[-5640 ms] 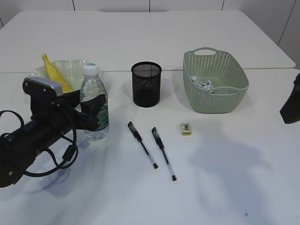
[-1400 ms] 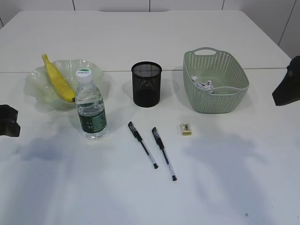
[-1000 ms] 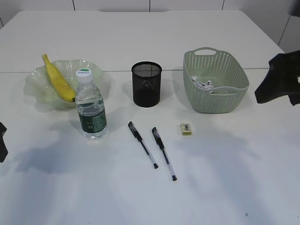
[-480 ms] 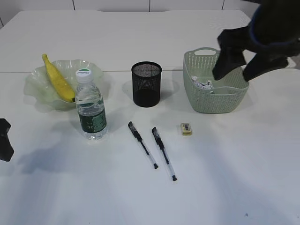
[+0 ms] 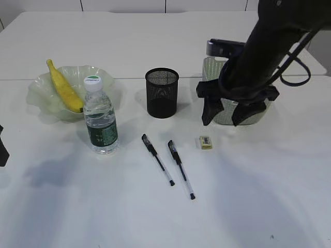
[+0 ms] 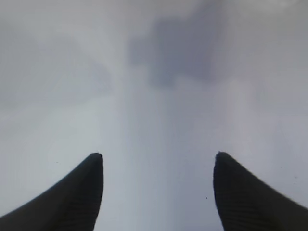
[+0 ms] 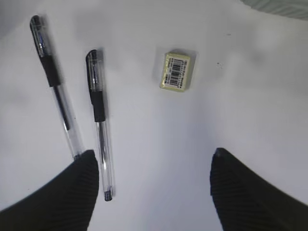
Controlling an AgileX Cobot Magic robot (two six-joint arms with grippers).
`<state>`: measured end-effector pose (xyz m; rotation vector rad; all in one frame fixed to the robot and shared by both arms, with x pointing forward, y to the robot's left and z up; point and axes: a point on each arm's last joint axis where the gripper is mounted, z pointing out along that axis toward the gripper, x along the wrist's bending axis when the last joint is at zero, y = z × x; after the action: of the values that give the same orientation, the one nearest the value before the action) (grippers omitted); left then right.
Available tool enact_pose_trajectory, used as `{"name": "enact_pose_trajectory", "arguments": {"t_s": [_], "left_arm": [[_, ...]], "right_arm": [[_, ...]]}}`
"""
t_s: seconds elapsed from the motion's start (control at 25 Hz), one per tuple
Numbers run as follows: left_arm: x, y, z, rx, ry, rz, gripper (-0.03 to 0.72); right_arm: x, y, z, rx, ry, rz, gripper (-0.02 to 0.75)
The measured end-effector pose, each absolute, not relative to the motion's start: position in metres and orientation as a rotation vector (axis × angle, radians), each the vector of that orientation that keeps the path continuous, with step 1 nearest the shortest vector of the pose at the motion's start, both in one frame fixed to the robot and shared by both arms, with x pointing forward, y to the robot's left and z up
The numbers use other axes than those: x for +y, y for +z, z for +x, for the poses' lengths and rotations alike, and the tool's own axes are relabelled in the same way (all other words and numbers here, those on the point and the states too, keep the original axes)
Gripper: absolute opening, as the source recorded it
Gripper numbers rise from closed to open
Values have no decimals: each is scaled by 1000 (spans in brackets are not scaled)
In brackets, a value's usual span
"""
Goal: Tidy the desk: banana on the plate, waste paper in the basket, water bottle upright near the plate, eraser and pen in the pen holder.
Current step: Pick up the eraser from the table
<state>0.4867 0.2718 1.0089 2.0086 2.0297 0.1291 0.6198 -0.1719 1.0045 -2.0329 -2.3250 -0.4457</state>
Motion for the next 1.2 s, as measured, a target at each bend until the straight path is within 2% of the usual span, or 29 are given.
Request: {"name": "enact_pose_trajectory", "arguments": {"t_s": [0.48, 1.2], "left_arm": [[272, 1010, 486, 2027, 132, 2007, 503], [272, 1010, 487, 2022, 145, 2003, 501]], "right_arm": [[-162, 959, 661, -2207, -375, -2155, 536], [-149, 917, 677, -2244, -251, -2185, 536]]}}
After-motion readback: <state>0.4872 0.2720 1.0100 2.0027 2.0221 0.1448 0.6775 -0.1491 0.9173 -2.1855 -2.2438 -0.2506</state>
